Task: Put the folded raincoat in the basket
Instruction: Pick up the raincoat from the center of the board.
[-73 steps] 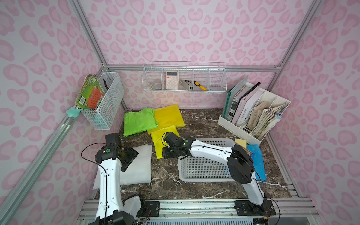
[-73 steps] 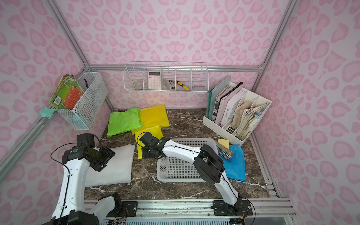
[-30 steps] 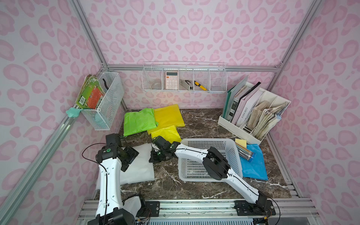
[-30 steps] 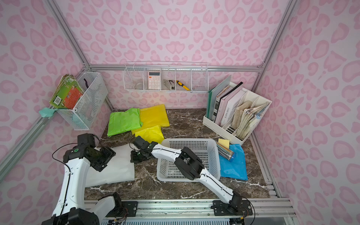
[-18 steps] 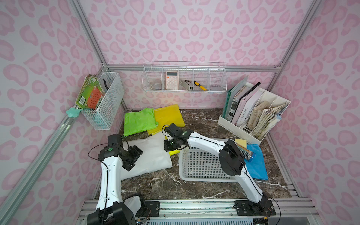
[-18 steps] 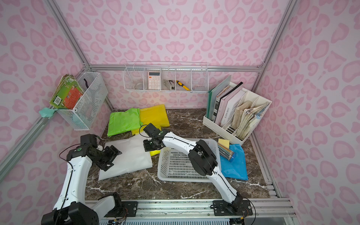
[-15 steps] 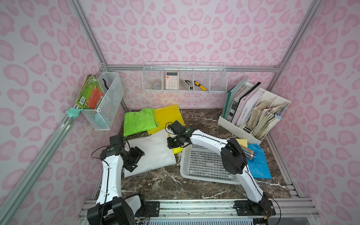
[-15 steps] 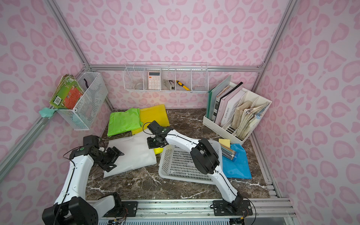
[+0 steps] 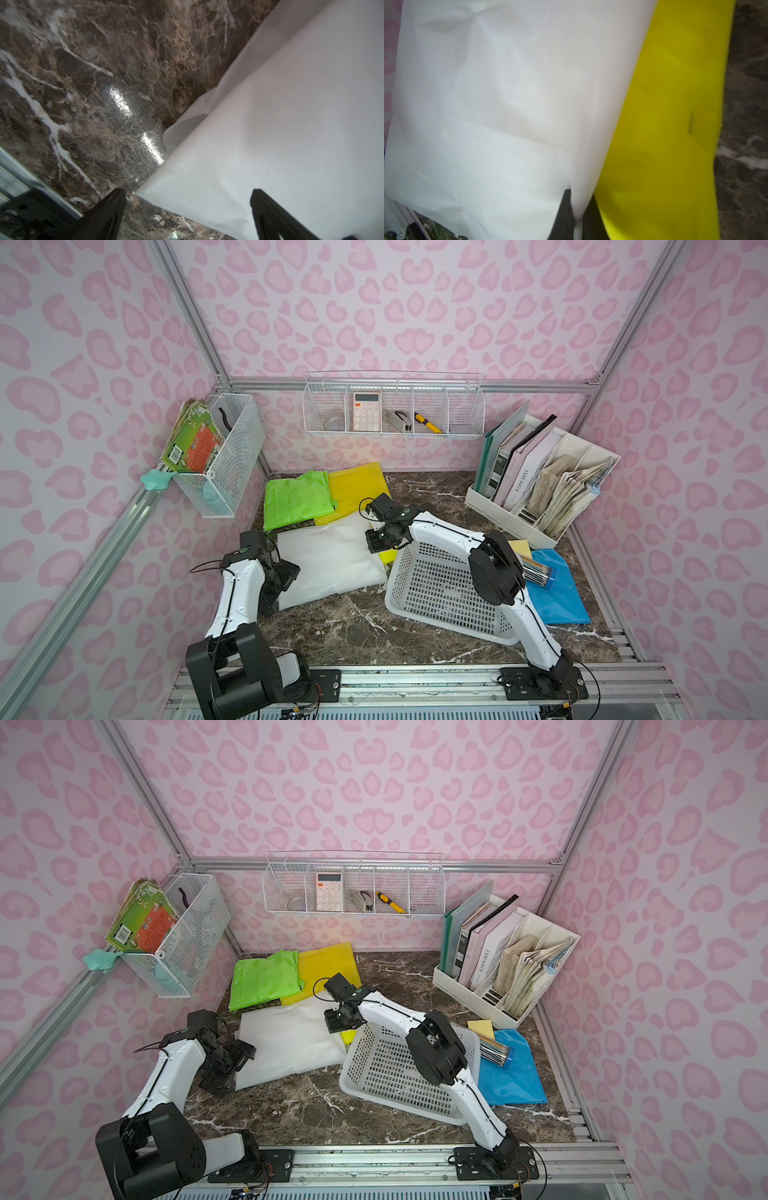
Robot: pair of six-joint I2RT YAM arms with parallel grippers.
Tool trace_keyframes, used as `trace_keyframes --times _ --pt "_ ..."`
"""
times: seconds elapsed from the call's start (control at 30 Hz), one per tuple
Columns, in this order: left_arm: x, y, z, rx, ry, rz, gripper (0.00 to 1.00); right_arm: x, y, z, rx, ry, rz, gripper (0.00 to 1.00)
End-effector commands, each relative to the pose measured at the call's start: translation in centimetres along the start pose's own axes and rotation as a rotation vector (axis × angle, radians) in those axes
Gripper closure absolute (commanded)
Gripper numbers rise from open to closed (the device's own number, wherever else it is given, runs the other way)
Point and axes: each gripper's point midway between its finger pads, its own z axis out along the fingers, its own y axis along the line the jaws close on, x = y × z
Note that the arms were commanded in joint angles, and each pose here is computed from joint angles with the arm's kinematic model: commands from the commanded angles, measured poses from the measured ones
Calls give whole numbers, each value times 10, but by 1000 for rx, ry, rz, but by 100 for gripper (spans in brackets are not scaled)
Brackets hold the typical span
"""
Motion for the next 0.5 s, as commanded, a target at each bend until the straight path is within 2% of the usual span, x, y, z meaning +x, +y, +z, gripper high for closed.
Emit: trace_keyframes --times 0.0,0.1,0.23,0.37,0.47 --pt "-26 -8 8 -21 -76 -20 1 5 0 -1 3 24 -15 100" --pt "-42 -14 18 -39 -79 -30 1 7 1 0 -6 30 -20 100" --pt "-56 -41 27 98 -136 -12 2 9 0 2 -13 48 -21 100" --pt "-64 -48 35 112 -165 36 3 8 -4 2 -8 62 -13 100" --pt "-65 -57 39 175 -179 67 5 7 -7 -1 0 64 -2 100"
